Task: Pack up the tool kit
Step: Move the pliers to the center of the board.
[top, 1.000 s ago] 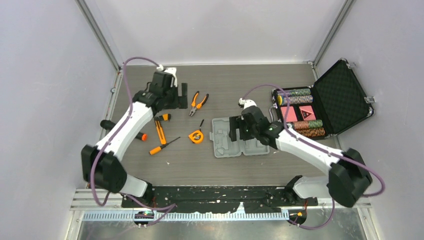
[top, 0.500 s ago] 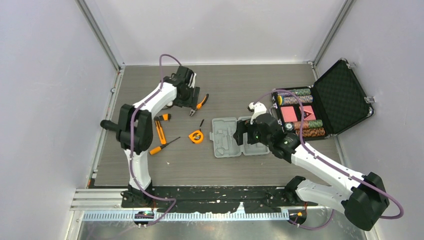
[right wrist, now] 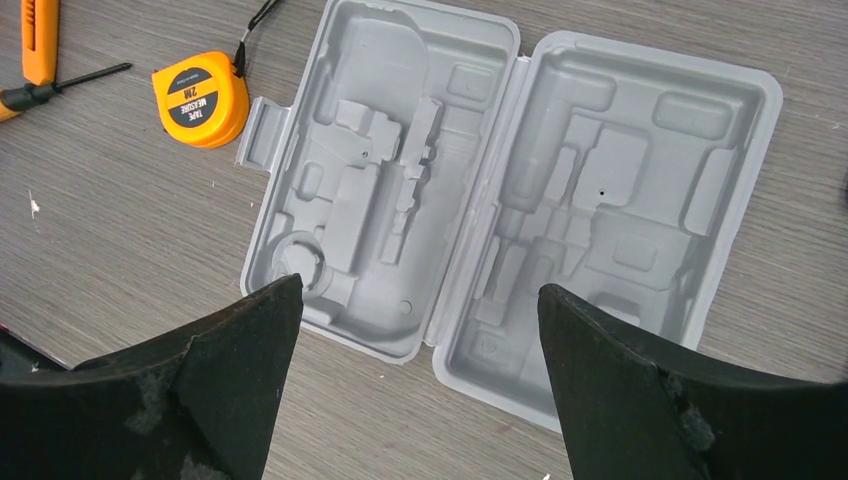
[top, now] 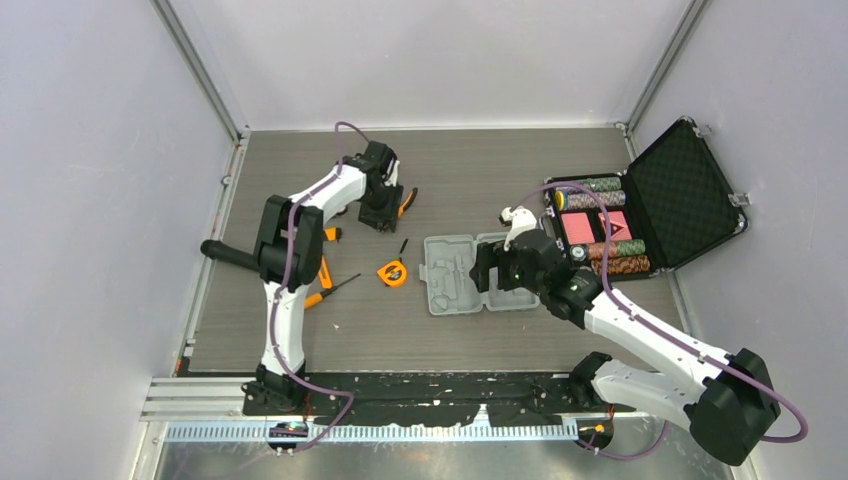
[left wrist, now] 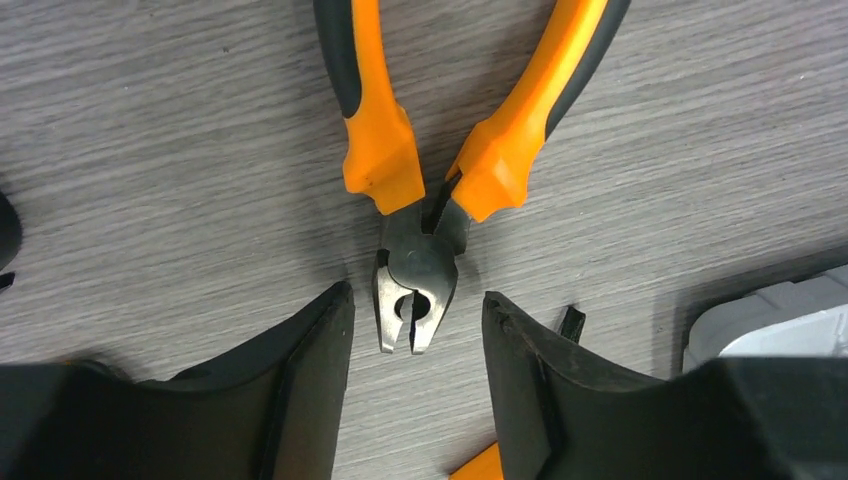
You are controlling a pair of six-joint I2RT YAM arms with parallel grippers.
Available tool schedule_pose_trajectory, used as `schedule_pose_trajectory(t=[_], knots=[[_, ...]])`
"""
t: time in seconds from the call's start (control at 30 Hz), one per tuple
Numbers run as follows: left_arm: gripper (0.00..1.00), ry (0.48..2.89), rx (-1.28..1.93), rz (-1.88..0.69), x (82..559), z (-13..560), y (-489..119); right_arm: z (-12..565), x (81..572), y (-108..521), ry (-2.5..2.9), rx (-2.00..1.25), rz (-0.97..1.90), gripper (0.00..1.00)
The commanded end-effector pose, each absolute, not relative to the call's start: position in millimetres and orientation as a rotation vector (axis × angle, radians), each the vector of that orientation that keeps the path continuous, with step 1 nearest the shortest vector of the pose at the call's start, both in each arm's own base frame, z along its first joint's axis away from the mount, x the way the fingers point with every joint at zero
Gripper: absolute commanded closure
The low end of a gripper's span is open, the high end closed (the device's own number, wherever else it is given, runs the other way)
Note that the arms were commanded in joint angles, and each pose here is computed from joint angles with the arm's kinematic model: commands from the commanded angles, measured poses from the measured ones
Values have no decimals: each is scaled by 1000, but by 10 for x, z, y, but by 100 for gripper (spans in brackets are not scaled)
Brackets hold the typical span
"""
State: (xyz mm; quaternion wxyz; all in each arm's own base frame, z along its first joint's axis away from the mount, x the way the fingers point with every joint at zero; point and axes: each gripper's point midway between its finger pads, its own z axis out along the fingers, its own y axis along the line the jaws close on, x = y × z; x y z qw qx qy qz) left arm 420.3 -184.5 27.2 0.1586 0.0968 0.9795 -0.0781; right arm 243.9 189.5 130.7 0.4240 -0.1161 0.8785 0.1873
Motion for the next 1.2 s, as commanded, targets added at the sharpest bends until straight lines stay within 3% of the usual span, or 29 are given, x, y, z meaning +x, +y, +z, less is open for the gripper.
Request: schedule_pose_trajectory(t=[0.0, 0.3, 0.57, 0.7, 0.93, 1.17], knots=[[52, 2788, 244, -262, 4291, 354, -1934, 1403, 2489, 1918, 2153, -263, 500, 8], [93, 2818, 275, -249, 4117, 332, -1907, 1381, 2501, 1899, 2158, -245, 510, 8], [100, 2827, 229, -231, 3571, 490, -1740, 1344, 2506, 1935, 2161, -248, 539, 8], [90, 2829, 208, -233, 3373, 503, -1667, 1317, 2498, 1977, 2168, -258, 565, 8], [50, 2819, 208, -225, 3390, 383, -1659, 1297, 2494, 1988, 2168, -256, 580, 8], [45, 2838, 206, -214, 3497, 274, -1700, 1296, 2485, 1963, 2166, -244, 581, 8]])
